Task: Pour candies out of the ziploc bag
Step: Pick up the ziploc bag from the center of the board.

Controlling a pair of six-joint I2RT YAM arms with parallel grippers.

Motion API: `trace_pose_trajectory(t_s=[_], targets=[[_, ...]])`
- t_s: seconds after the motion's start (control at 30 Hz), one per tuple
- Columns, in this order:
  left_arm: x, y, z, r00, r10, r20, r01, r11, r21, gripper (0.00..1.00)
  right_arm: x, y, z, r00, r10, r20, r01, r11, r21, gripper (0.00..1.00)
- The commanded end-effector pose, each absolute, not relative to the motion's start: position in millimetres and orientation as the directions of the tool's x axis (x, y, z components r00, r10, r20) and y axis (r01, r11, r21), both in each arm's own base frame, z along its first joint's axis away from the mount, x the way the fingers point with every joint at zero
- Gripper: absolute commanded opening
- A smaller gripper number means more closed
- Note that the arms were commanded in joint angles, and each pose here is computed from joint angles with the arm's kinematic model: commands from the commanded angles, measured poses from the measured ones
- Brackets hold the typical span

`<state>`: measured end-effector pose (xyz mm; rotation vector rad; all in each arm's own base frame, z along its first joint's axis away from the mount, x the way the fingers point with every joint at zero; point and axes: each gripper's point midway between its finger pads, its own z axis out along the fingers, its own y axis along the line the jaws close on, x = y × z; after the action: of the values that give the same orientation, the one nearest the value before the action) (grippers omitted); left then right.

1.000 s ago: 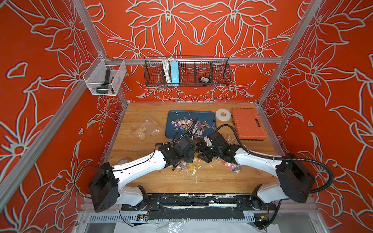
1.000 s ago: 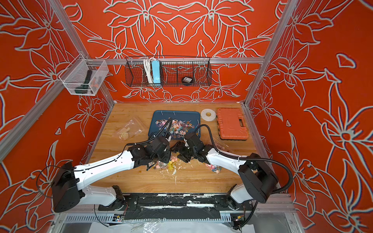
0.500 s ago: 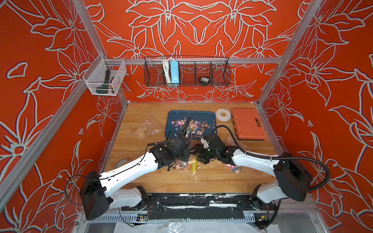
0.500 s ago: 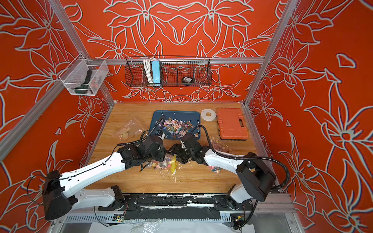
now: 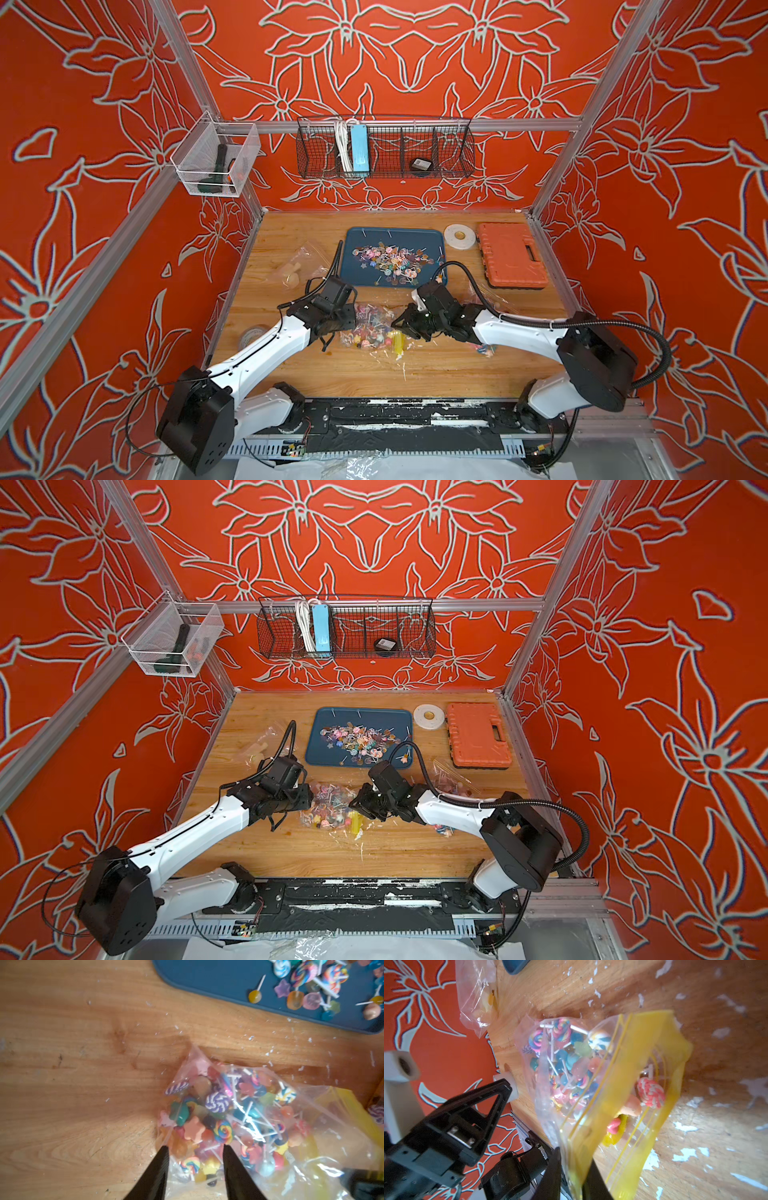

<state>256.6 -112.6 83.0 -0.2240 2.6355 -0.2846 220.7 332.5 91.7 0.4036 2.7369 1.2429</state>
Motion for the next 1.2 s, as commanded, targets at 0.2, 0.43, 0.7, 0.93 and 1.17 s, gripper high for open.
trace_pose_trajectory(t_s=[0.2,0.43,0.7,0.93,1.17], targets=[[267,-115,86,-0.833,-0.313,-0.456,-0.151,0.922,-0.356,0.46,226,324,83,-0.961,0.267,-0.071,0.147,0.713,0.685,0.0],[266,-104,73,-0.831,-0.336,-0.443,-0.195,0.922,-0.333,0.51,227,326,84,-0.964,0.255,-0.076,0.135,0.715,0.686,0.0],[259,-107,54,-0.868,-0.32,-0.38,-0.202,0.926,-0.32,0.51,227,327,84,-0.966,0.248,-0.075,0.131,0.716,0.686,0.0],[257,-105,44,-0.878,-0.317,-0.358,-0.215,0.931,-0.296,0.49,227,329,84,-0.968,0.243,-0.071,0.128,0.713,0.69,0.0],[259,-103,49,-0.87,-0.317,-0.378,-0.213,0.932,-0.293,0.37,227,331,83,-0.968,0.241,-0.067,0.129,0.709,0.693,0.0]])
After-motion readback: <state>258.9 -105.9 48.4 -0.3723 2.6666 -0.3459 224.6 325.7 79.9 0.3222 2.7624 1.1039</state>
